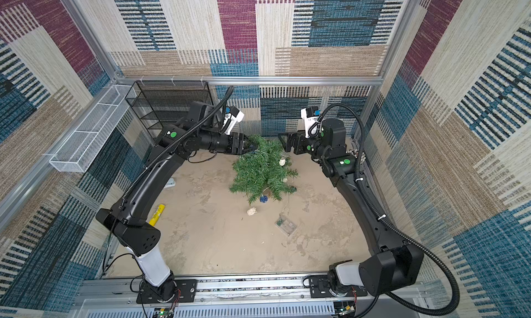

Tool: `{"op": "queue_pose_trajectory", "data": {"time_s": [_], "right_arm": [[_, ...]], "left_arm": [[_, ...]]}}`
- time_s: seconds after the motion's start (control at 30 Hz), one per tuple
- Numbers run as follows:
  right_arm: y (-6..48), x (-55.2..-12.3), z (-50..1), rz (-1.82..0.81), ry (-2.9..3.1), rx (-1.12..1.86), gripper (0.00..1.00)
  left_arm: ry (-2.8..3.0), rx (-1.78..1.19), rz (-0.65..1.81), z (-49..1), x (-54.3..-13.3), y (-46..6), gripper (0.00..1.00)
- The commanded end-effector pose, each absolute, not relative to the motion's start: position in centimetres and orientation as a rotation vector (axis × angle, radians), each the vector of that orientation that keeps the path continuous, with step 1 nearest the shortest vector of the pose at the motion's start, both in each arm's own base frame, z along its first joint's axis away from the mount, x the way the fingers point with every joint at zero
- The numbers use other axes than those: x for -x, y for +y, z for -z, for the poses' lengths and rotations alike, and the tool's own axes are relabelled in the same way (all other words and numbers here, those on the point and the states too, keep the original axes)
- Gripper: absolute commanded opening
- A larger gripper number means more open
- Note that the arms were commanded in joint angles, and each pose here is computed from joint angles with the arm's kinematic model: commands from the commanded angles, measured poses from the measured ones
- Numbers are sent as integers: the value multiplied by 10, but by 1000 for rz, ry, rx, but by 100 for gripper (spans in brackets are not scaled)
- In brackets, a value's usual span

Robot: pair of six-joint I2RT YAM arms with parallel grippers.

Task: Remove string lights from the small christmas tree
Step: Pick up the light string from the Christmas tree.

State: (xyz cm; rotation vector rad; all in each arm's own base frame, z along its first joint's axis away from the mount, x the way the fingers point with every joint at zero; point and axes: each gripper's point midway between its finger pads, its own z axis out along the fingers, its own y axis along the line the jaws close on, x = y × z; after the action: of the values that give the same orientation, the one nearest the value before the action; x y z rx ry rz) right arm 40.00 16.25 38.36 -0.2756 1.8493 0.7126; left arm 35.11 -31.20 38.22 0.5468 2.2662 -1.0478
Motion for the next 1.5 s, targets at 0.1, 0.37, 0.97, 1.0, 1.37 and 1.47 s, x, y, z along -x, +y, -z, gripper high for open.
{"op": "queue_pose_trajectory", "data": {"time_s": [0.1,0.37,0.97,1.0,1.37,1.47], "right_arm": [[166,-401,-393,-738,1815,275,96],[172,-399,-398,-760,1808,282,95],[191,-397,-403,-771,1815,318,95],[192,-397,-402,-769,1816,320,95],[200,-398,-390,-766,1845,338,95],[203,-398,-386,-770,1853,346,95]], "left_arm": [[2240,-592,1004,-386,-347,-307,53],[2224,-601,994,-391,-345,-307,46],[2258,-619,975,-379,-342,-309,68],[2264,-618,982,-377,-343,-311,69],[2290,-601,1026,-370,-348,-322,56],[2290,-593,1046,-372,-348,-326,49]]}}
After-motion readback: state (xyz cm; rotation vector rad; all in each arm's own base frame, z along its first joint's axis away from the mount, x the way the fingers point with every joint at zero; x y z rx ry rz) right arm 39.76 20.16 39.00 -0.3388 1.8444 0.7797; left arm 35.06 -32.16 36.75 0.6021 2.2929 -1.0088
